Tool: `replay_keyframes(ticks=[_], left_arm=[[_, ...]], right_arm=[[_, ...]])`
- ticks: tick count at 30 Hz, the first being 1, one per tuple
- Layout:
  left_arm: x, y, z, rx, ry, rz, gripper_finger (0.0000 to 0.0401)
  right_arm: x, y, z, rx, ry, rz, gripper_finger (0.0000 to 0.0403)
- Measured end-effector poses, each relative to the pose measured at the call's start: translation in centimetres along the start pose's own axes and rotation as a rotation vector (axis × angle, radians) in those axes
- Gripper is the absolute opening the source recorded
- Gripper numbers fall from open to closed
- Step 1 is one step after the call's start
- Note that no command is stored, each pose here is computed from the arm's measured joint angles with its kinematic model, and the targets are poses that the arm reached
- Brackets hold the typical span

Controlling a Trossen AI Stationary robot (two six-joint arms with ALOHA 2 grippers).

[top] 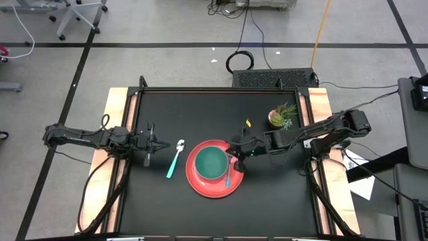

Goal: Set table place
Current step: Put the blue spoon into the green bowl

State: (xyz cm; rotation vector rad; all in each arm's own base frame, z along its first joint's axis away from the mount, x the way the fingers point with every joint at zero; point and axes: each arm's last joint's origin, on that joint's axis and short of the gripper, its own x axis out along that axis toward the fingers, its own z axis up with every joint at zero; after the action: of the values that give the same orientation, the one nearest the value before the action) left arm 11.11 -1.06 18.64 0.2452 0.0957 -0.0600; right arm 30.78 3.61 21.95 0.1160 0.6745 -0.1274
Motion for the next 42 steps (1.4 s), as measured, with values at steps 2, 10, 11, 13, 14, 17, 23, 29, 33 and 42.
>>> replay_keyframes(ticks=[2, 10, 11, 13, 14, 17, 23, 29, 33, 42], left_arm=[[0.0, 0.1, 0.1, 0.013, -0.010, 0.011, 0.0026], [0.0, 0.2, 0.1, 0.015, -0.007, 0.046, 0.0026], [0.0, 0.2, 0.1, 0.014, -0.008, 0.046, 0.0026], [0.0, 0.2, 0.2, 0.005, -0.009, 0.047, 0.0026], [0.0, 0.2, 0.1, 0.002, -0.008, 0.049, 0.0026], [0.0, 0.2, 0.1, -0.010, -0.007, 0.052, 0.0026], [0.0, 0.2, 0.1, -0.008, -0.004, 0.052, 0.0026], [0.0, 0.2, 0.1, 0.030, -0.006, 0.055, 0.0026], [0.0, 0.2, 0.2, 0.112, -0.005, 0.058, 0.0026], [0.0, 0.2, 0.2, 0.125, -0.004, 0.065, 0.0026]], right_arm=[[-0.7, 0.2, 0.6, -0.066, -0.051, 0.014, 0.0000], [-3.8, 0.7, 1.5, -0.253, -0.231, 0.053, 0.0000], [-4.3, 0.7, 1.3, -0.257, -0.239, 0.055, 0.0000], [-5.2, 0.4, 0.8, -0.252, -0.258, 0.059, 0.0000], [-5.7, 0.3, 0.5, -0.247, -0.265, 0.063, 0.0000], [-7.0, 0.0, -0.5, -0.230, -0.332, 0.074, 0.0000], [-9.0, -0.7, -3.2, -0.250, -0.448, 0.100, 0.0000], [-9.8, -1.9, -6.5, -0.256, -0.452, 0.101, 0.0000], [-10.0, -2.4, -8.3, -0.265, -0.483, 0.105, 0.0000], [-9.6, -3.8, -12.0, -0.295, -0.637, 0.067, 0.0000]])
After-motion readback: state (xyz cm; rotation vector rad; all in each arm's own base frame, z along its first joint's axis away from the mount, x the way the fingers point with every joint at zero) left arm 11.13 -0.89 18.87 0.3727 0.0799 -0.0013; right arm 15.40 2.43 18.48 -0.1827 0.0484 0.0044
